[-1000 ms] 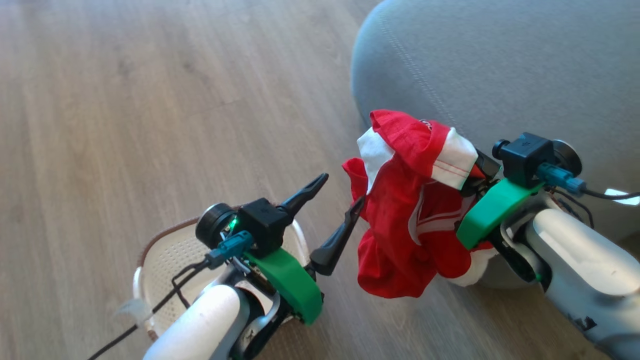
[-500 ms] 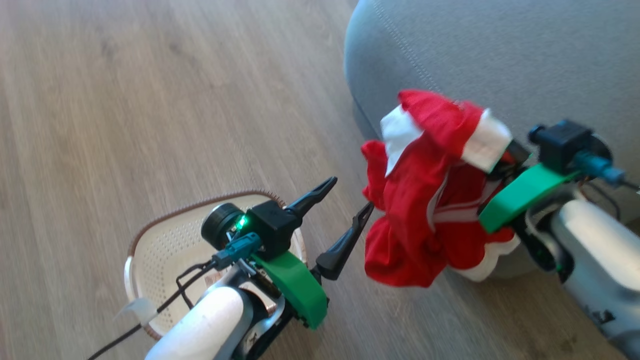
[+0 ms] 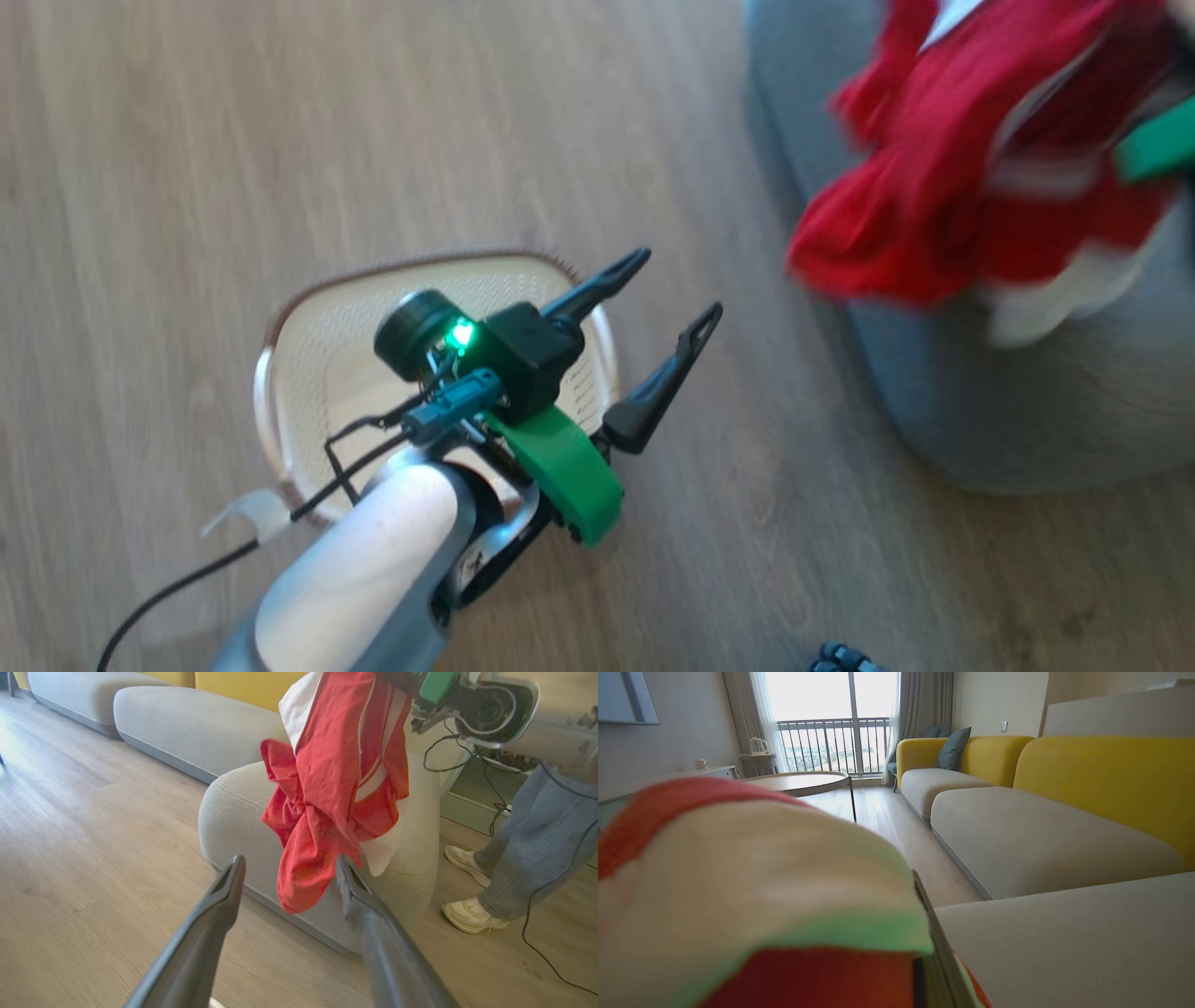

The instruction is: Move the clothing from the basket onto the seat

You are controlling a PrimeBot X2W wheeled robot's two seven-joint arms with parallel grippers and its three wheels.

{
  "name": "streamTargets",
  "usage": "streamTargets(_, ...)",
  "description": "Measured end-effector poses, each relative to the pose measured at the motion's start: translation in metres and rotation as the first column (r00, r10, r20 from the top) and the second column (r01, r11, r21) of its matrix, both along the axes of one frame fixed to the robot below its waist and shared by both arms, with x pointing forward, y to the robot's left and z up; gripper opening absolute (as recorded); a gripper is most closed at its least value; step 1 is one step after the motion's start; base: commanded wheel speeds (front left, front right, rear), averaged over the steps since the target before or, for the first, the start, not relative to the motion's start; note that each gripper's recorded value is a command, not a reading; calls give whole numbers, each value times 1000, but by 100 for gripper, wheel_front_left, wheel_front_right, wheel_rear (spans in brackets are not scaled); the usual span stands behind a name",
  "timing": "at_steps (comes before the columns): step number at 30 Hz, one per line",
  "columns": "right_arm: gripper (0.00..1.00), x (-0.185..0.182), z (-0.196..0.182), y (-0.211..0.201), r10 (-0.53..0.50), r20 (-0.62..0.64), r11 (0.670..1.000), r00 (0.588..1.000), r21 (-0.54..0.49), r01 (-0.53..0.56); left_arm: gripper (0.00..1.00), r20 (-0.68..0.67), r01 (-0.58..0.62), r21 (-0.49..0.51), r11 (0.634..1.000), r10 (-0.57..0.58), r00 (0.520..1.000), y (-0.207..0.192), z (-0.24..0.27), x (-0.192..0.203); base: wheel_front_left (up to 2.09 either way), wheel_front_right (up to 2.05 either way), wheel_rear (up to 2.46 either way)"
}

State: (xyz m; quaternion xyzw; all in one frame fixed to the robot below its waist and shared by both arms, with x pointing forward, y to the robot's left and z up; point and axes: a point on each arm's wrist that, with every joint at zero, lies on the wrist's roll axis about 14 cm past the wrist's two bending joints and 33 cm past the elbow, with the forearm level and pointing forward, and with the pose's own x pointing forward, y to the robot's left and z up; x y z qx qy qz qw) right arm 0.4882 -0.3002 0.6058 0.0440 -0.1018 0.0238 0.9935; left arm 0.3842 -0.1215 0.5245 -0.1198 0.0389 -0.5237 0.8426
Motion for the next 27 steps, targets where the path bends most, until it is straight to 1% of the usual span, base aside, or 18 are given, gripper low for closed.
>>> streamTargets(4,0,41,25,-25,-58,52,998,997,13,57,100,-27,-48,1,999,48,998,13,-14,19,0,0,0)
streamTargets(7,0,70,43,-45,-116,99,992,988,57,110,100,-53,-92,-2,996,91,994,23,-24,31,0,0,0)
streamTargets(10,0,95,62,-68,-173,125,984,977,65,166,100,-78,-136,6,991,136,988,35,-35,40,0,0,0)
streamTargets(16,0,127,114,-103,-271,221,962,937,86,258,100,-120,-223,35,974,225,967,63,-58,50,0,0,0)
streamTargets(18,0,130,123,-120,-321,234,946,918,114,302,100,-127,-246,48,968,250,960,71,-62,52,0,0,0)
streamTargets(20,0,131,117,-142,-383,200,924,902,107,368,100,-136,-258,53,965,263,955,76,-67,54,0,0,0)
streamTargets(22,0,130,97,-165,-450,151,893,880,99,439,100,-152,-262,56,963,268,951,78,-73,55,0,0,0)
streamTargets(25,0,128,44,-193,-530,46,844,847,122,522,100,-178,-265,66,962,273,945,81,-84,57,0,0,0)
streamTargets(27,0,122,2,-208,-580,-23,809,815,103,579,100,-196,-256,85,963,268,943,82,-95,58,0,0,0)
